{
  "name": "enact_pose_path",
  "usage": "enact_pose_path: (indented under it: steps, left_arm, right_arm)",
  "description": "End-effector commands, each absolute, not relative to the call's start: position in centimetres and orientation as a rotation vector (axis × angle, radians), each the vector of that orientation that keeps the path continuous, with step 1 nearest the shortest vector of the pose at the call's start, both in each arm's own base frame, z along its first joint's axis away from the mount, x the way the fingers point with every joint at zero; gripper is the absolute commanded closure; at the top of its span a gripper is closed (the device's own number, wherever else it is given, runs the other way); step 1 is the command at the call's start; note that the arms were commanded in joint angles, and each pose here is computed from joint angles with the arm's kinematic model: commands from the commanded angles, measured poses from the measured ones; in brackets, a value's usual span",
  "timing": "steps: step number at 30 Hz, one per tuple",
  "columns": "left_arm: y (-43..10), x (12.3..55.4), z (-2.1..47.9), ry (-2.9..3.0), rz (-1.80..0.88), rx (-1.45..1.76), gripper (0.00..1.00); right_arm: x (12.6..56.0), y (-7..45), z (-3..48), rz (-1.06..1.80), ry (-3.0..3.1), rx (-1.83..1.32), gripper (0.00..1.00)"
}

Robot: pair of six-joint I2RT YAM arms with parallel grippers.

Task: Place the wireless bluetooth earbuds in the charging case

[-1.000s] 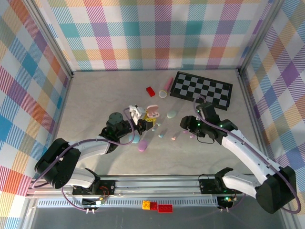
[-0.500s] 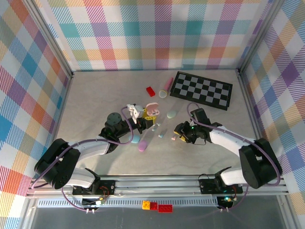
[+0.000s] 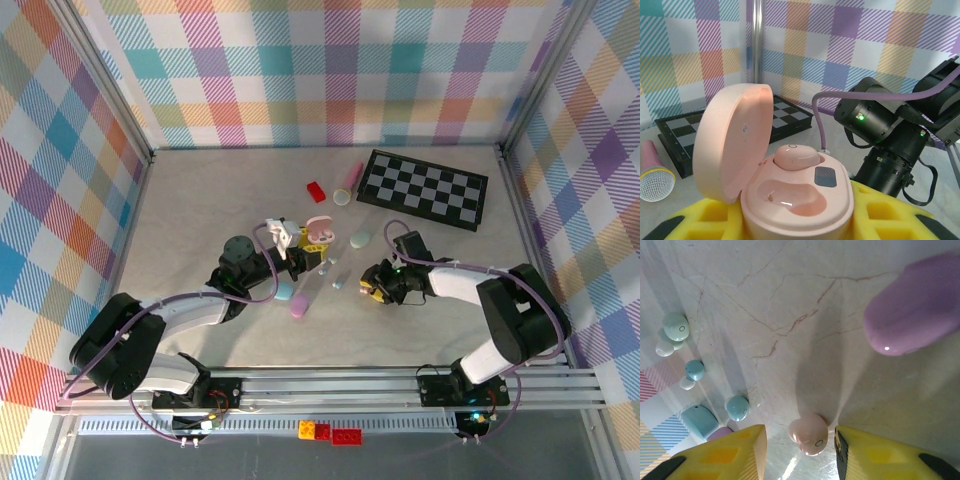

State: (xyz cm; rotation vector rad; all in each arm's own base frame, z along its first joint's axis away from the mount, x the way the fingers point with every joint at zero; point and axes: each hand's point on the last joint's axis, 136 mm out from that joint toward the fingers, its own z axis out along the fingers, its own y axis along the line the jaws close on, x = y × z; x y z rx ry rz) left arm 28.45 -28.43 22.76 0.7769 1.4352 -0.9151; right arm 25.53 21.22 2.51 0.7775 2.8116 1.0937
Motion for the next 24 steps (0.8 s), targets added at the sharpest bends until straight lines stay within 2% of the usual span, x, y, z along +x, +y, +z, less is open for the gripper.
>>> enact_pose_path:
  steps: [1,15,24]
  left_arm:
    - [-28.18,28.07,24.13,1.382,-0.905,0.795,0.68]
    - [-28.24,28.08,23.95,1.386,-0.906,0.8,0.68]
    - [-28.35,28.19,23.72,1.389,-0.908,0.802,0.68]
  right_arm:
    - [25.79,21.66,2.04,1.124,2.809,0.772,0.59]
    - [26.12,22.05,2.13,1.163,2.786,0.741,0.73]
    - [26.23,22.5,1.95,1.189,2.797,0.712,0.75]
